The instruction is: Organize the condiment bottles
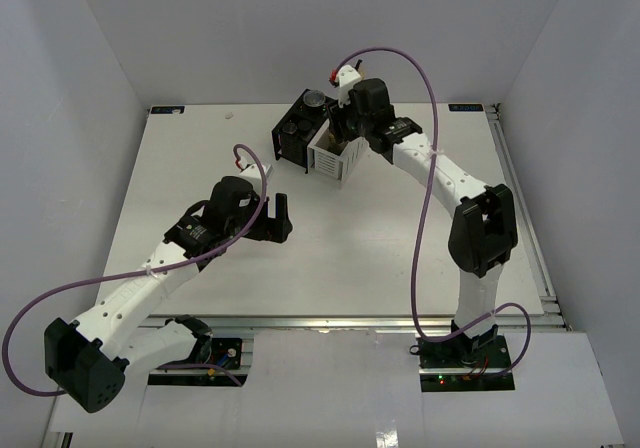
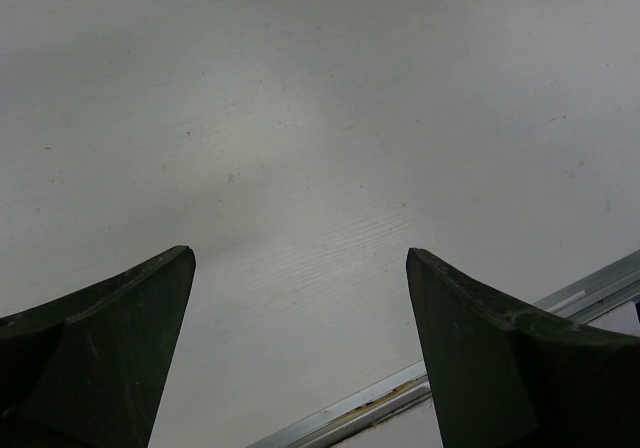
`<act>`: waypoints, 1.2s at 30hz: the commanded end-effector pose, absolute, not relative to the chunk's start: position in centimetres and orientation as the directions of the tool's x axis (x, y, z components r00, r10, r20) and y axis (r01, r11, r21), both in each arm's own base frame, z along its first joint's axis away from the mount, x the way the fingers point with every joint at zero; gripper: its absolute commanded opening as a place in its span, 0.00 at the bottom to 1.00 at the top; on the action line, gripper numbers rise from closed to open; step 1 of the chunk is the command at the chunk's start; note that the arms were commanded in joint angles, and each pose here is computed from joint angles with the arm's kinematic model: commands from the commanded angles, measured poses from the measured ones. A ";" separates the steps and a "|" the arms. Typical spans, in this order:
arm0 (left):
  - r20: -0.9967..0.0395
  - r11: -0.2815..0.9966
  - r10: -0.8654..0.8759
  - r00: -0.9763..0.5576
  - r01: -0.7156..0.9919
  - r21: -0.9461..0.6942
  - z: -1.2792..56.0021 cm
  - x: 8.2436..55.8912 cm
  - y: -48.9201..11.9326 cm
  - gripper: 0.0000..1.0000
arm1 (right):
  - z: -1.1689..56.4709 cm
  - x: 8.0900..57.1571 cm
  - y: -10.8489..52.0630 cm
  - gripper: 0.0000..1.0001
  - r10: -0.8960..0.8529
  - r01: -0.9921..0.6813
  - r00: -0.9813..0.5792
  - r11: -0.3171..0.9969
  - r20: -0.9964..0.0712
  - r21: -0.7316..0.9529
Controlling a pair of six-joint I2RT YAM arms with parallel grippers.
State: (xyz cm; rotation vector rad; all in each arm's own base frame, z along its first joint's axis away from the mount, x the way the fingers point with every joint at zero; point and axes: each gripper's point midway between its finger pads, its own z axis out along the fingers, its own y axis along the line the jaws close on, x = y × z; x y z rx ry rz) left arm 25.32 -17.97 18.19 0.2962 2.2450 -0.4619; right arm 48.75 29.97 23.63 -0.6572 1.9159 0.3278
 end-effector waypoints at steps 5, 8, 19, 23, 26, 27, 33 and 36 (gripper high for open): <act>-0.764 0.909 0.072 -0.642 0.357 -0.214 18.1 25.2 -17.6 0.98 | 24.5 50.3 31.5 0.10 -0.266 -0.527 -0.222 0.842 -0.938 -0.114; -0.762 0.910 0.074 -0.643 0.356 -0.212 18.0 25.2 -17.6 0.98 | 23.4 50.3 31.7 0.12 -0.265 -0.526 -0.233 0.844 -0.936 -0.108; -0.770 0.906 0.067 -0.635 0.361 -0.219 18.4 25.1 -17.7 0.98 | 20.3 50.4 31.3 0.44 -0.283 -0.505 -0.271 0.855 -0.920 -0.114; -0.766 0.907 0.070 -0.639 0.360 -0.217 18.2 25.2 -17.7 0.98 | 20.1 50.4 30.9 0.65 -0.286 -0.497 -0.277 0.860 -0.917 -0.118; -0.765 0.908 0.068 -0.640 0.357 -0.218 18.2 25.2 -17.7 0.98 | 20.6 50.4 31.0 0.76 -0.282 -0.495 -0.269 0.861 -0.921 -0.119; -0.766 0.908 0.066 -0.639 0.357 -0.219 18.2 25.2 -17.7 0.98 | 21.0 50.3 31.0 0.78 -0.279 -0.495 -0.267 0.861 -0.922 -0.118; -0.773 0.904 0.048 -0.632 0.357 -0.235 19.2 25.5 -18.1 0.98 | 24.1 49.5 29.8 0.81 -0.277 -0.470 -0.244 0.872 -0.929 -0.136; -0.777 0.912 0.036 -0.628 0.338 -0.232 20.3 25.8 -17.9 0.98 | 26.5 48.2 28.6 0.86 -0.279 -0.462 -0.233 0.875 -0.931 -0.147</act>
